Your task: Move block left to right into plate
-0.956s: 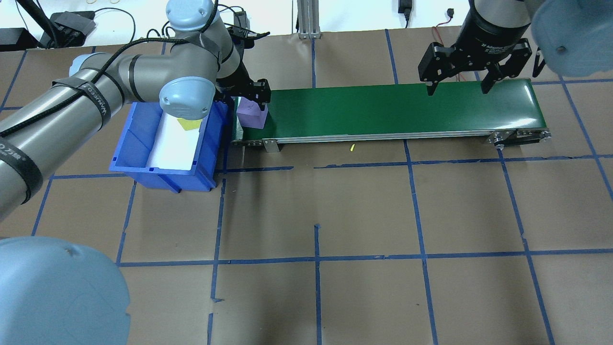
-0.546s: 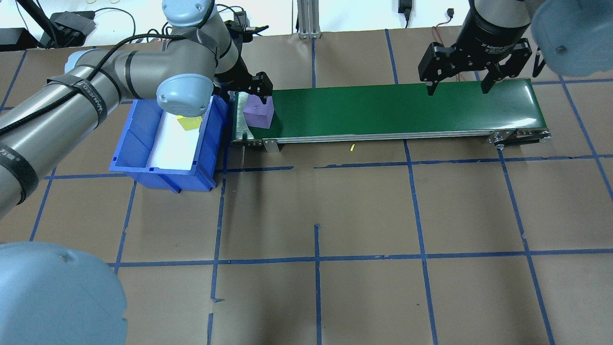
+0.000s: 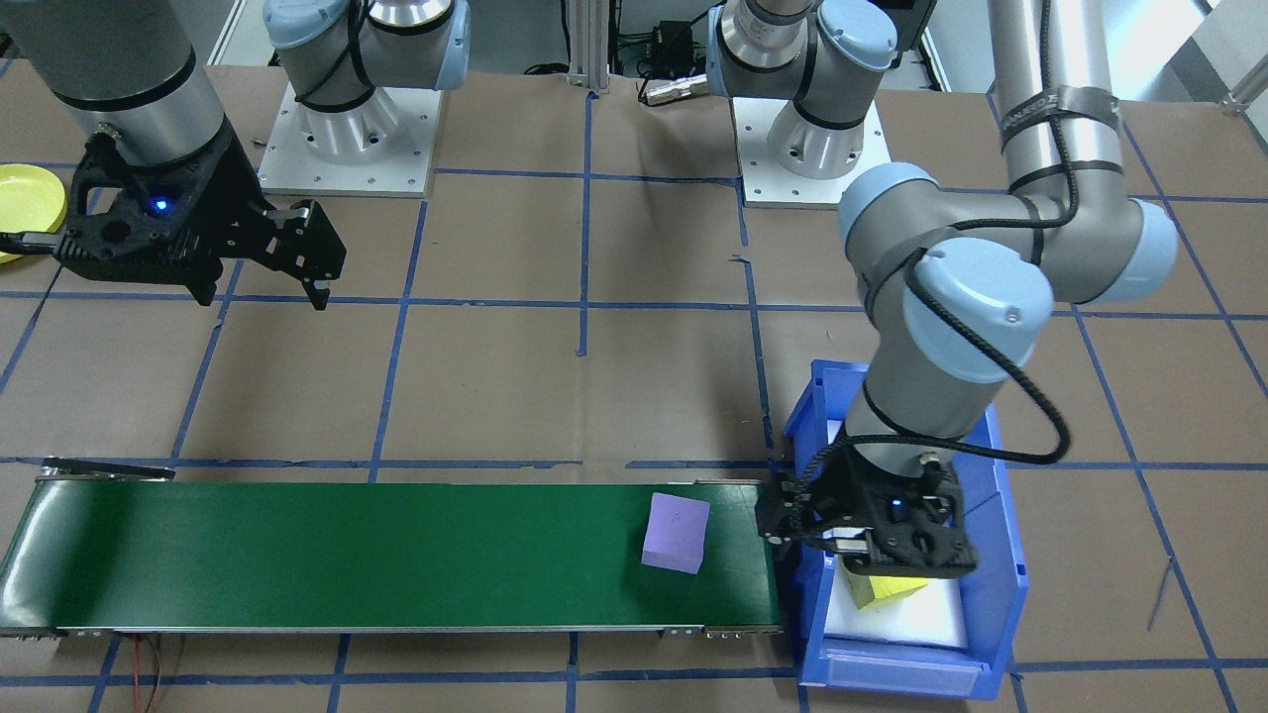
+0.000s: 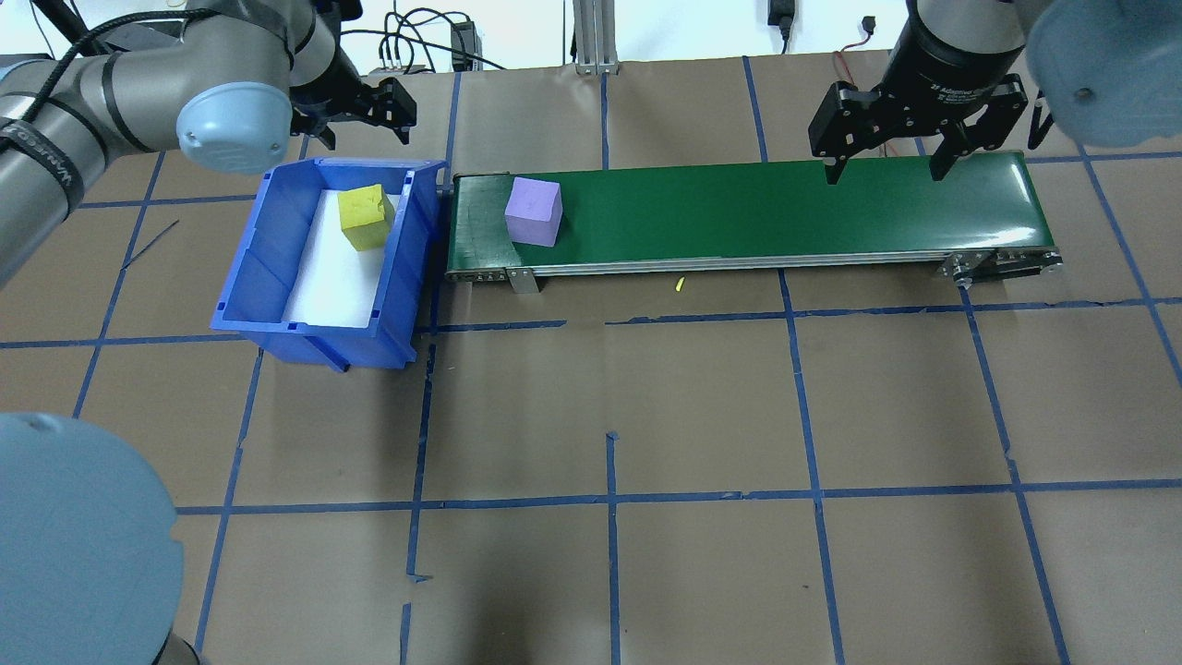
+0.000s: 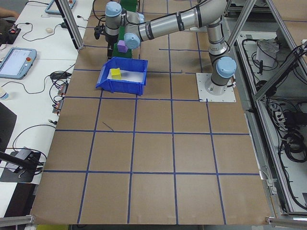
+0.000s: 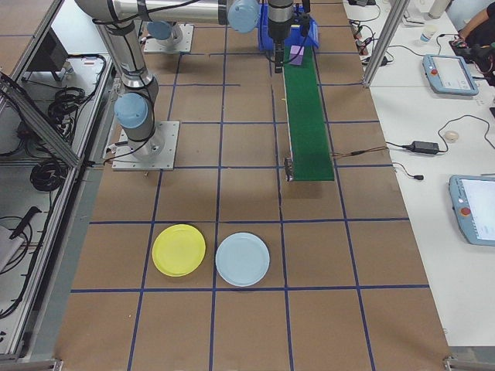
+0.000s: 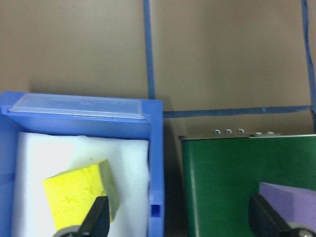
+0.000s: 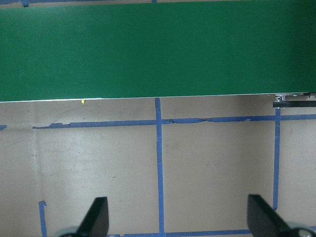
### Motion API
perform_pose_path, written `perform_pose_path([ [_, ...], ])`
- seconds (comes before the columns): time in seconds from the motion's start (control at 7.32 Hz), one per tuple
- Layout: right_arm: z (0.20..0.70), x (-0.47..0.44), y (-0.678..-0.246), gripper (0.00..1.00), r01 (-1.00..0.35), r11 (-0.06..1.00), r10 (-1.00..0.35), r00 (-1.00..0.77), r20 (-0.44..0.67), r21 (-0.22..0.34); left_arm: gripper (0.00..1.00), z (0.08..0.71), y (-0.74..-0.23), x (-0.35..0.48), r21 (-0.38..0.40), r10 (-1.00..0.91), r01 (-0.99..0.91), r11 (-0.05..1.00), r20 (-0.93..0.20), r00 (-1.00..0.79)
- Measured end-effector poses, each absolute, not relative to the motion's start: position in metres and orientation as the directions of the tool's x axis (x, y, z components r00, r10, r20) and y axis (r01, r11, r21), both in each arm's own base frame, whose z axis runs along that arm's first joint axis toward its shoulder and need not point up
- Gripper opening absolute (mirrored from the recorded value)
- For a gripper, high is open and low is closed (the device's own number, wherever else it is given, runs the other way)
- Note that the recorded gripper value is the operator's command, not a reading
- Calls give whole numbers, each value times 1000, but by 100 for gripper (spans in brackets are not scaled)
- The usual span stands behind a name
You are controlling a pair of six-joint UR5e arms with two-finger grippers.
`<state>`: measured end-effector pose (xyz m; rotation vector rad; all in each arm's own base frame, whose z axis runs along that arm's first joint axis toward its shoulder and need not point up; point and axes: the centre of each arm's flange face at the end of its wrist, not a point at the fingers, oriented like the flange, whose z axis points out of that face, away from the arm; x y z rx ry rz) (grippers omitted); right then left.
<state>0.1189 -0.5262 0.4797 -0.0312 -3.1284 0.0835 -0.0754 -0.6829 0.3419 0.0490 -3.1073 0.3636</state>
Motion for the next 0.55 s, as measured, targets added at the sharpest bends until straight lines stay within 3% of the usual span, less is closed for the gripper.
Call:
perform_pose_path([
  [0.55,429,119,-518,100,27,999,26,-1000,3,44,100,284,-688,-49,-144,-108,-111,983,29,-994],
])
